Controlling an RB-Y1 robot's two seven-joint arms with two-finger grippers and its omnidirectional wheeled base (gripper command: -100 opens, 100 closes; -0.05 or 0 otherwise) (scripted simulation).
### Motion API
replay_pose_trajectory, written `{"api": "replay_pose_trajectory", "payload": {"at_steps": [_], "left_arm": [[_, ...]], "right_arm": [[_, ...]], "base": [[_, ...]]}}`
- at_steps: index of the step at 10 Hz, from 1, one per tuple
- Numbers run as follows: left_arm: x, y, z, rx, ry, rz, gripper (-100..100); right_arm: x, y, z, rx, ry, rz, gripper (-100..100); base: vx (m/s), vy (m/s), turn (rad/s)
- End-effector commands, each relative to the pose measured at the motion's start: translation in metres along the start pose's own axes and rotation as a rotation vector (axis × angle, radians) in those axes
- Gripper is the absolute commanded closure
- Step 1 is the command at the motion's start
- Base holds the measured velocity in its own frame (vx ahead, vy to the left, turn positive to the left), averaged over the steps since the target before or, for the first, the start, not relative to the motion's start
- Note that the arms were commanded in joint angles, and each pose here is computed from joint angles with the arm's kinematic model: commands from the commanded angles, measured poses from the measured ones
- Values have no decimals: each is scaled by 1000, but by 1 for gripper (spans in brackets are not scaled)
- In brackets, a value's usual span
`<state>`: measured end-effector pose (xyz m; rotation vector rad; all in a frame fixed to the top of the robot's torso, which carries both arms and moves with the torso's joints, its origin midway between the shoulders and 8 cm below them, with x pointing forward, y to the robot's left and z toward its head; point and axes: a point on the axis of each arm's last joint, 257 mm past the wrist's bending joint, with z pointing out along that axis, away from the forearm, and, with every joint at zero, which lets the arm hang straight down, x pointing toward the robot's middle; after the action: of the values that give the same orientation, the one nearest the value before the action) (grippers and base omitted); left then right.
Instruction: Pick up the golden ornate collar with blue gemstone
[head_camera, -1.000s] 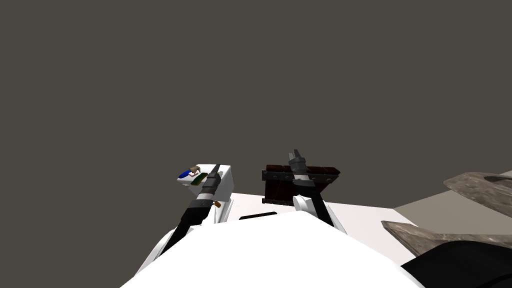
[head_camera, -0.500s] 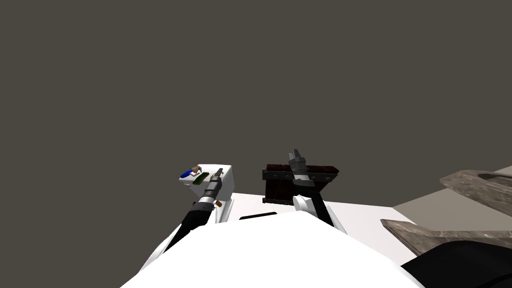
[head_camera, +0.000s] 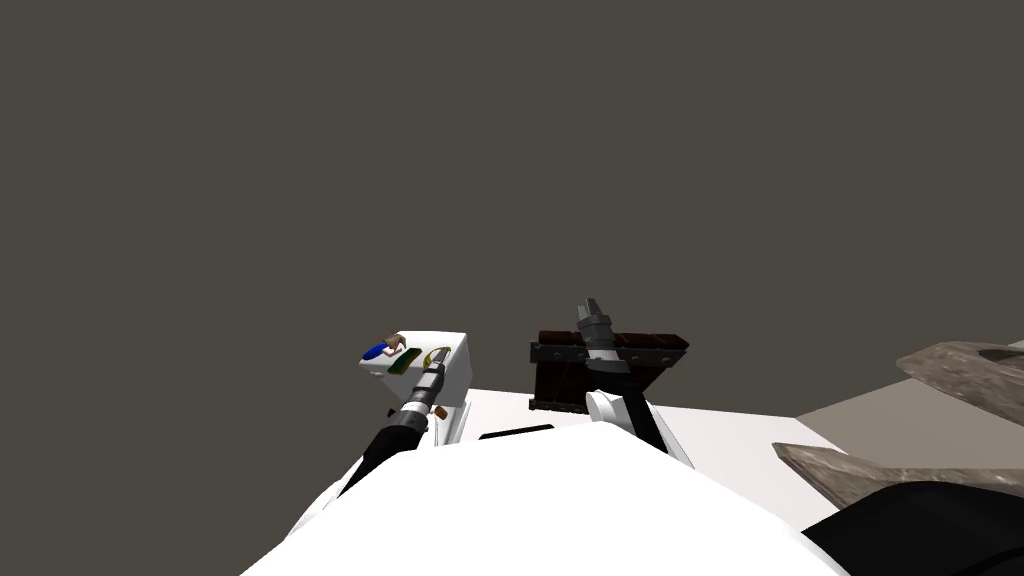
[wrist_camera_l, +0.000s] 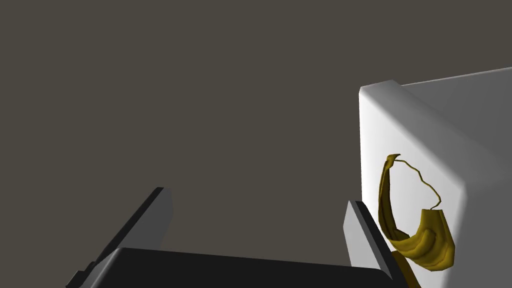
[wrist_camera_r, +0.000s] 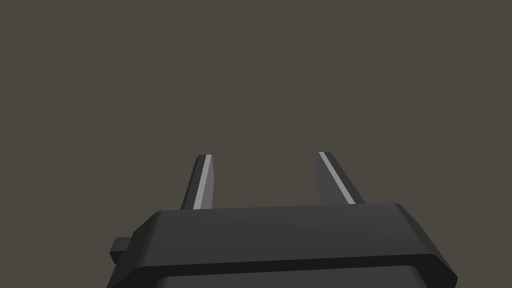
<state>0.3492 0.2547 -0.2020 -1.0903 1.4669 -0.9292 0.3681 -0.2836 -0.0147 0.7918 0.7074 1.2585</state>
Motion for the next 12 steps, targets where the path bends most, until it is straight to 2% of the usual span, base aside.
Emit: {"api": "replay_pose_trajectory", "payload": {"at_steps": [1,7,8,12], "left_arm": [[2,20,-4,-64,5,21,-100],[4,83,-22,-270,21,104,-100],[3,100,-29,-327,26,130,-100],[3,129,-43,-427,38,177,-100]], "right_arm": [[0,0,0,0,0,0,0],[0,0,0,0,0,0,0],[0,0,0,0,0,0,0],[0,0,0,0,0,0,0]], "base": [[72,79,0],[96,83,-1],[114,108,-2],[73,75,-27]]}}
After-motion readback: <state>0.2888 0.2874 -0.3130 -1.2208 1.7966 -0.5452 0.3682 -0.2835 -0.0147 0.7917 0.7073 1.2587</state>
